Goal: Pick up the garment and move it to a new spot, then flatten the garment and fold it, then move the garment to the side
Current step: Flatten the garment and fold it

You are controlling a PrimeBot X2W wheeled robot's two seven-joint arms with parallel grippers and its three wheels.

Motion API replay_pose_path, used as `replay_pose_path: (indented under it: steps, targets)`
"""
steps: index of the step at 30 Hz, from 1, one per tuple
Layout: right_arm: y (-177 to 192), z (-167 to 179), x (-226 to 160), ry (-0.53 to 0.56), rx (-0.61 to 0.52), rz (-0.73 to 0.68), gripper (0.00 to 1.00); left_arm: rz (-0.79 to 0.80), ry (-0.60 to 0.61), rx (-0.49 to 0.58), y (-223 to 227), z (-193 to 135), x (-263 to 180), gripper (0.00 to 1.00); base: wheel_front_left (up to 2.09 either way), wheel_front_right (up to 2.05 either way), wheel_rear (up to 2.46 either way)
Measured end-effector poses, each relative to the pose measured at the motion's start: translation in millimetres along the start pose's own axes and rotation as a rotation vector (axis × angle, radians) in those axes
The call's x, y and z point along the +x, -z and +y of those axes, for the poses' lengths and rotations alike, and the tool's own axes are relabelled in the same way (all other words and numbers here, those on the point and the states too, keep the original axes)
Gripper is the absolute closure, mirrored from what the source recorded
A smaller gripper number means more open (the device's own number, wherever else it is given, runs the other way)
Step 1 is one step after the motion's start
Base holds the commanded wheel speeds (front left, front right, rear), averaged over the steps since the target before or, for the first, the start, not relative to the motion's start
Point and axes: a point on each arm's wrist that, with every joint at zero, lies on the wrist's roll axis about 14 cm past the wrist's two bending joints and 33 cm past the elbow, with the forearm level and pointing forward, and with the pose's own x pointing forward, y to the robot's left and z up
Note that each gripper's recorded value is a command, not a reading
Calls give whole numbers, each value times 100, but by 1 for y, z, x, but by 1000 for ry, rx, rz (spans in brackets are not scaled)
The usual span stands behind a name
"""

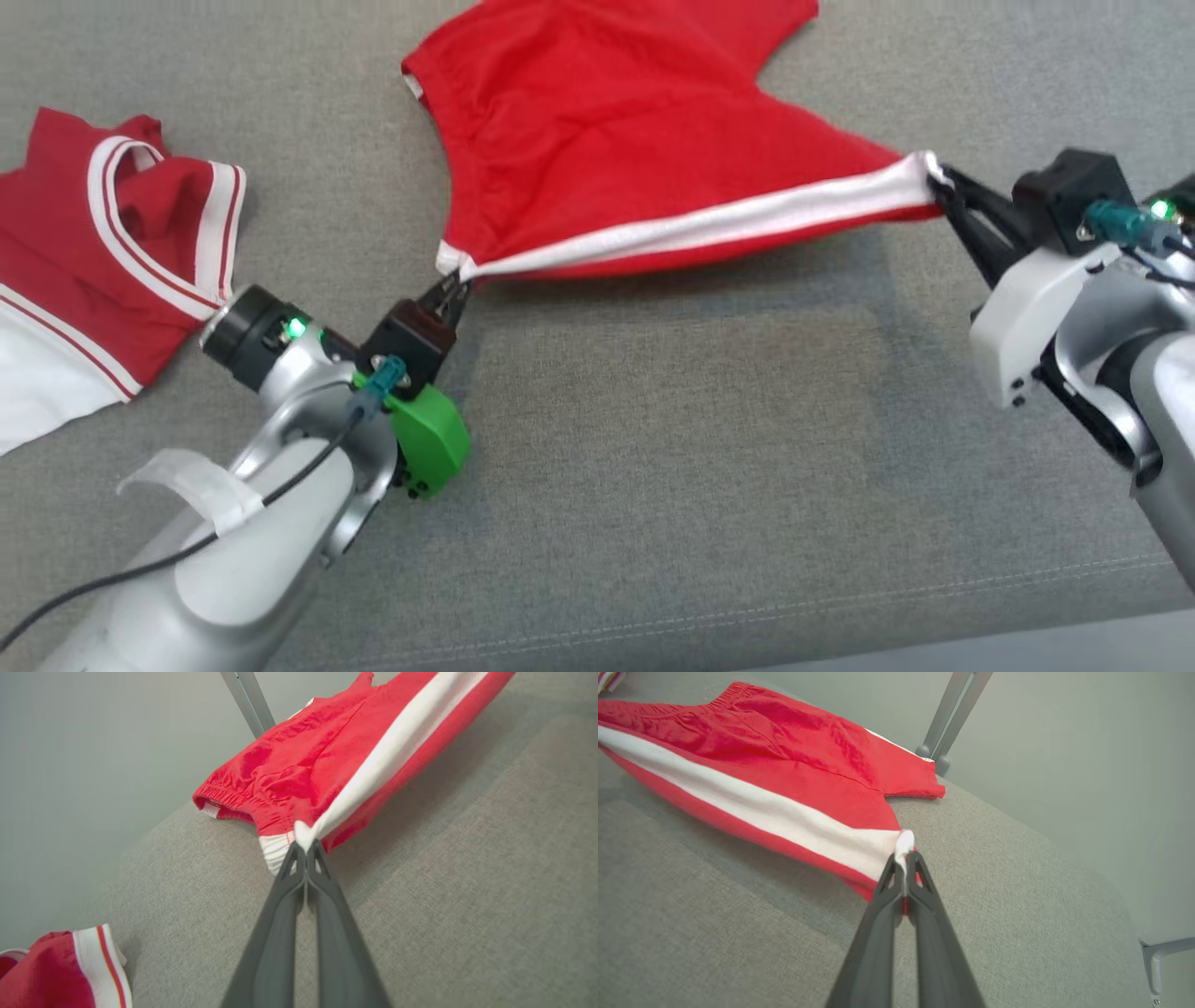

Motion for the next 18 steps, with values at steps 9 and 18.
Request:
replay_pose_path:
  steps: [9, 18]
  targets:
    - [23, 30, -62, -25, 125, 83, 100, 20, 6, -6, -4, -32, -45, 100, 0, 0, 0]
    - [43, 41, -108, -12, 178, 160, 100, 45, -7, -36, -2, -57, -88, 100, 0, 0, 0]
